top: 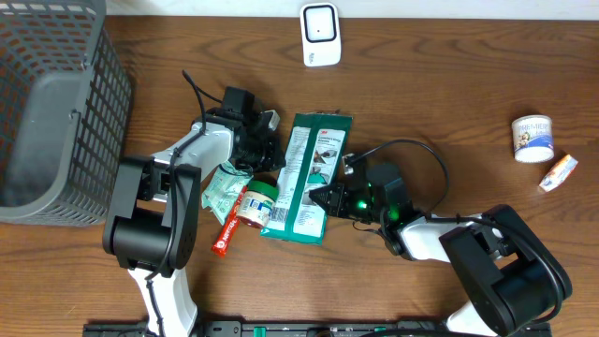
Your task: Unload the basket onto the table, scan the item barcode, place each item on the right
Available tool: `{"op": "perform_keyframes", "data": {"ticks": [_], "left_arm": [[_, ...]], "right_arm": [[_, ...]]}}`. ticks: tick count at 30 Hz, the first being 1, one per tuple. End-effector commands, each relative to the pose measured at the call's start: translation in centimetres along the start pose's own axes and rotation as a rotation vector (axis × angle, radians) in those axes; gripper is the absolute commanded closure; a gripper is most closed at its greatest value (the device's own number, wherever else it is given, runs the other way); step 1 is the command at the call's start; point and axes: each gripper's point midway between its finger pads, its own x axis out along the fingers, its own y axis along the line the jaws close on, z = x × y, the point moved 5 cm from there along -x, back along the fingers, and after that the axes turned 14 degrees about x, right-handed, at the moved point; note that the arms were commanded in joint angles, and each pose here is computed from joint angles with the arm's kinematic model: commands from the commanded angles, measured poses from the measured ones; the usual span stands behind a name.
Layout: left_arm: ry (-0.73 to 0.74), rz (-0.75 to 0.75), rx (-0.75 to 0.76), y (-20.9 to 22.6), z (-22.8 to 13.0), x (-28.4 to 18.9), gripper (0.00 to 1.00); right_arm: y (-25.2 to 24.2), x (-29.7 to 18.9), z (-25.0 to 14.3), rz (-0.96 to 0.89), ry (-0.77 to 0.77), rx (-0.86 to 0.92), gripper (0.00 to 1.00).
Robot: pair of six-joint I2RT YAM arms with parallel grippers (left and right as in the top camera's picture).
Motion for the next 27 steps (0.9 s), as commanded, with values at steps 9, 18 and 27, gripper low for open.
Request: {"op": "perform_keyframes", "data": {"ticks": [9, 18, 27], "left_arm": [[-0.427, 0.200, 0.063, -3.3, 6.3, -14.9, 0.87], [-0.802, 0.544, -0.237, -1.9, 0.6, -32.0, 0.72], [-0.792, 0.601, -0.333, -0.1, -2.0, -33.8, 0.19]], "right_arm": [[2.8, -3.4, -0.9, 0.022, 0.096, -0.175, 0.99], [7.7, -11.0, 1.1, -0.298, 0.084, -0.409, 0.99], [12.2, -13.1, 2.1, -0.293, 0.112, -0.794, 0.99]]}}
